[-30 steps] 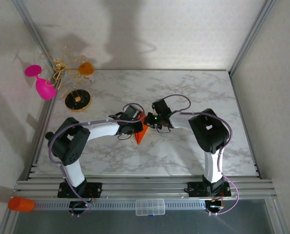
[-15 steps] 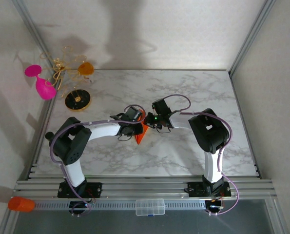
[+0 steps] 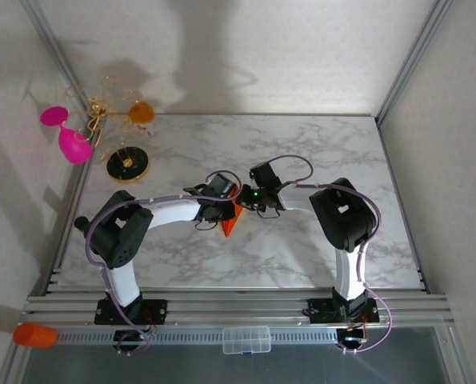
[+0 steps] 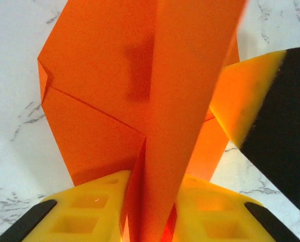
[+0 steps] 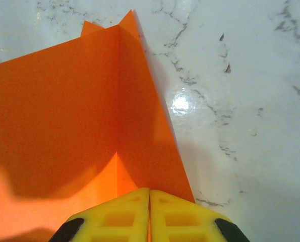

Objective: Fold a paper plane with a square sheet of paper (pick it up from the middle)
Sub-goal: Move the paper plane to the top-center of the table.

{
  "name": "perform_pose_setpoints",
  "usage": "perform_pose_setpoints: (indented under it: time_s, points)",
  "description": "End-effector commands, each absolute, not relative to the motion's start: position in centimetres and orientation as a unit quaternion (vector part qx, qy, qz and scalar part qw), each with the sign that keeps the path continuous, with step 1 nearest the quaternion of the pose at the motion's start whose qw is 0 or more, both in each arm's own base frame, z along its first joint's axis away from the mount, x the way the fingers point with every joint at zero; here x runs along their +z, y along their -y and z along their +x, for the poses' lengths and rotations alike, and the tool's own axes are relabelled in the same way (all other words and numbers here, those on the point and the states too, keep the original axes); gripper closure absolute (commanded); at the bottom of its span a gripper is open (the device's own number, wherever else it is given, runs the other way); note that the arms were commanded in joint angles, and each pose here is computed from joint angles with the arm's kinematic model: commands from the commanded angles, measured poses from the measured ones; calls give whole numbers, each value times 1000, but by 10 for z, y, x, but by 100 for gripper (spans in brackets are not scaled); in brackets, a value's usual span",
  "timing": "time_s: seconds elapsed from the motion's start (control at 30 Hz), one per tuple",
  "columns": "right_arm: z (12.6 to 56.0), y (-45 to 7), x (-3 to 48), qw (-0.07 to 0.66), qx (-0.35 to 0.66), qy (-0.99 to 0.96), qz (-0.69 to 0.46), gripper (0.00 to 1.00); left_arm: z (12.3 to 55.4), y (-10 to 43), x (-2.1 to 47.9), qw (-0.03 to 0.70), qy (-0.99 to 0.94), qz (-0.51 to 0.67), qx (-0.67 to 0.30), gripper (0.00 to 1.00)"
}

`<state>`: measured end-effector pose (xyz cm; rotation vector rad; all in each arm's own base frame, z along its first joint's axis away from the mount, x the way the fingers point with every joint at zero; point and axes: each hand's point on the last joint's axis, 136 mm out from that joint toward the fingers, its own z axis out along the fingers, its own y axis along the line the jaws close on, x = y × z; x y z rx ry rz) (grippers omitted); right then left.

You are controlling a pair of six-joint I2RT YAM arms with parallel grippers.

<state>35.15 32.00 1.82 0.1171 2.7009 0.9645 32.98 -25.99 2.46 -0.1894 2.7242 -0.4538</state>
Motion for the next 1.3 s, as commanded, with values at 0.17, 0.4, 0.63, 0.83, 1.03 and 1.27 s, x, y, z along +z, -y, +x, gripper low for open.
perform_pose_setpoints:
  time_s: [0.17, 0.4, 0.63, 0.83, 1.03, 1.27]
  points:
    - [332, -302, -20, 88, 288, -952, 59, 90, 328, 259, 16, 178, -973, -57, -137, 78]
    - [334, -305, -13, 93, 297, -949, 57, 88, 330, 258, 18, 180, -974, -56, -129, 89]
    - [363, -307, 46, 158, 340, -925, 55, 72, 342, 246, 38, 208, -969, -62, -118, 95]
    - [388, -266, 97, 255, 331, -905, 82, 51, 362, 231, 53, 230, -966, -61, -99, 95]
    - [398, -219, 105, 318, 268, -903, 110, 41, 413, 227, 67, 268, -958, -71, -76, 95]
    - [401, -205, 105, 346, 232, -903, 105, 31, 468, 238, 62, 289, -953, -77, -50, 93]
